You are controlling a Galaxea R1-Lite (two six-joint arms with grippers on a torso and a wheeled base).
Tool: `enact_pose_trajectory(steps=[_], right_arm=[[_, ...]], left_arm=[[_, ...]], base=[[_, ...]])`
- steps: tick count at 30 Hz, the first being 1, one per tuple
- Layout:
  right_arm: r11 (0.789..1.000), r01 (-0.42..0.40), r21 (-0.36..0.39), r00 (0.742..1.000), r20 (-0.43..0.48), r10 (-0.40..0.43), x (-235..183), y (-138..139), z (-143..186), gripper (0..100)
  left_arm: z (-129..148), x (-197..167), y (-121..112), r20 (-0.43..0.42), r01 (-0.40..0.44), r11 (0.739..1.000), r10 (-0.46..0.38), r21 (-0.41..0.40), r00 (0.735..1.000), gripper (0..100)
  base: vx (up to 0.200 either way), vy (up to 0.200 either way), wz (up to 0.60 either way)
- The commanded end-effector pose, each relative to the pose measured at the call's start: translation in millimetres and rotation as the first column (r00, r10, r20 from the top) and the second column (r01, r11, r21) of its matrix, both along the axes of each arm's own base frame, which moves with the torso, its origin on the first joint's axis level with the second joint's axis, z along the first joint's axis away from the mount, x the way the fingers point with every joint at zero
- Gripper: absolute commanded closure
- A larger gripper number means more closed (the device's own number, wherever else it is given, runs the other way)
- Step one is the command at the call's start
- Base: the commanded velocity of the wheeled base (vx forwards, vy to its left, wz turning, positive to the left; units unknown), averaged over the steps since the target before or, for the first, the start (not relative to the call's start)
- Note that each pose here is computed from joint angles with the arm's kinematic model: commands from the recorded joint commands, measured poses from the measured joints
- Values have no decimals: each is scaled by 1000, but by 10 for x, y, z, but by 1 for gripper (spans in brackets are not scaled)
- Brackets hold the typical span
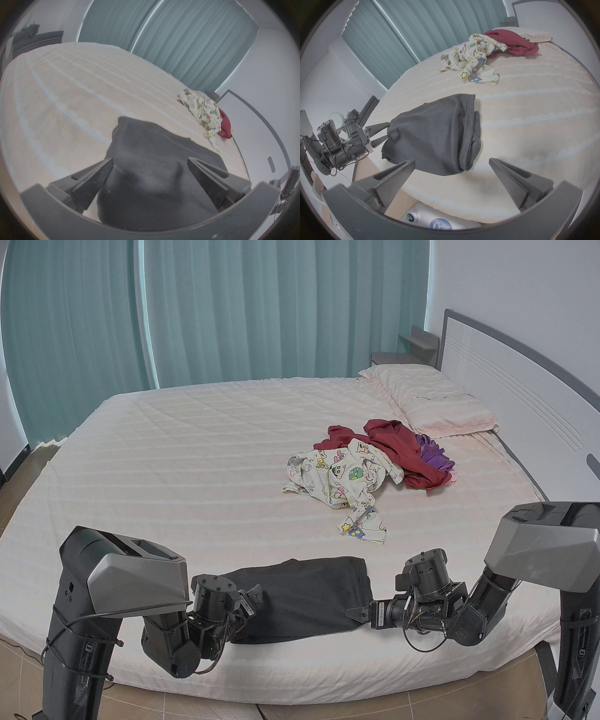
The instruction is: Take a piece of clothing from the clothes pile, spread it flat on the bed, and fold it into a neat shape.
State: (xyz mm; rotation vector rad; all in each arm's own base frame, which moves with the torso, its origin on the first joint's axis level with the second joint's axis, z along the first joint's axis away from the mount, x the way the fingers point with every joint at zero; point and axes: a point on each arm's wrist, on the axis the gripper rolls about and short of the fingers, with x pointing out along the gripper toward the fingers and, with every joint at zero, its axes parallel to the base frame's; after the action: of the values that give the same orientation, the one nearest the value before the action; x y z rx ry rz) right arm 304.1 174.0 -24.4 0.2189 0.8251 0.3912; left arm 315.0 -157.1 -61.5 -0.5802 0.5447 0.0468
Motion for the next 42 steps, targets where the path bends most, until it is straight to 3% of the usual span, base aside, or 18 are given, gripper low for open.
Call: enact_pose_trajectory(steps=[1, 7, 11, 14, 18, 20, 23, 25, 27, 29, 31, 34, 42], right_arm=[[999, 31, 22, 997, 70, -33, 2, -101, 297, 0], [993, 111, 50, 986, 122, -116, -73, -424, 617, 0], [976, 180, 119, 953, 226, -203, -330, -774, 978, 0], [959, 230, 167, 897, 347, -275, -594, -1003, 1290, 0], [941, 254, 225, 827, 454, -332, -980, -1150, 1614, 0], [935, 247, 253, 794, 501, -345, -1197, -1215, 1739, 0], [929, 224, 293, 746, 562, -357, -1534, -1313, 1857, 0], [928, 217, 303, 734, 576, -360, -1649, -1347, 1865, 0], [931, 212, 298, 697, 622, -358, -1956, -1447, 1826, 0], [933, 235, 272, 674, 645, -358, -2167, -1535, 1734, 0], [923, 266, 277, 649, 656, -384, -2354, -1608, 1721, 0], [911, 291, 293, 612, 675, -412, -2693, -1693, 1634, 0], [904, 342, 257, 606, 675, -421, -3111, -1757, 1360, 0]], left_arm=[[433, -63, 75, 116, -29, 998, 35, -52, 993, 0], [928, -119, 299, 225, -55, 995, 72, -84, 972, 0], [1287, -128, 587, 313, -71, 996, 82, -47, 946, 0], [1554, -244, 768, 383, -96, 995, 85, 10, 920, 0], [2000, -491, 959, 494, -134, 991, 124, -15, 861, 0], [2115, -617, 1012, 508, -143, 990, 126, -7, 852, 0], [2323, -890, 1108, 553, -155, 988, 138, -17, 821, 0], [2400, -1000, 1134, 575, -154, 988, 141, -26, 806, 0], [2520, -1298, 1204, 596, -158, 987, 141, -25, 790, 0], [2546, -1523, 1254, 595, -159, 987, 136, -15, 792, 0], [2511, -1724, 1289, 573, -151, 988, 126, -4, 810, 0], [2528, -1956, 1361, 569, -179, 984, 148, -2, 809, 0], [2424, -2445, 1498, 544, -290, 955, 216, 53, 811, 0]], base=[[0, 0, 0], [0, 0, 0], [0, 0, 0], [0, 0, 0], [0, 0, 0], [0, 0, 0], [0, 0, 0], [0, 0, 0], [0, 0, 0], [0, 0, 0], [0, 0, 0], [0, 0, 0], [0, 0, 0]])
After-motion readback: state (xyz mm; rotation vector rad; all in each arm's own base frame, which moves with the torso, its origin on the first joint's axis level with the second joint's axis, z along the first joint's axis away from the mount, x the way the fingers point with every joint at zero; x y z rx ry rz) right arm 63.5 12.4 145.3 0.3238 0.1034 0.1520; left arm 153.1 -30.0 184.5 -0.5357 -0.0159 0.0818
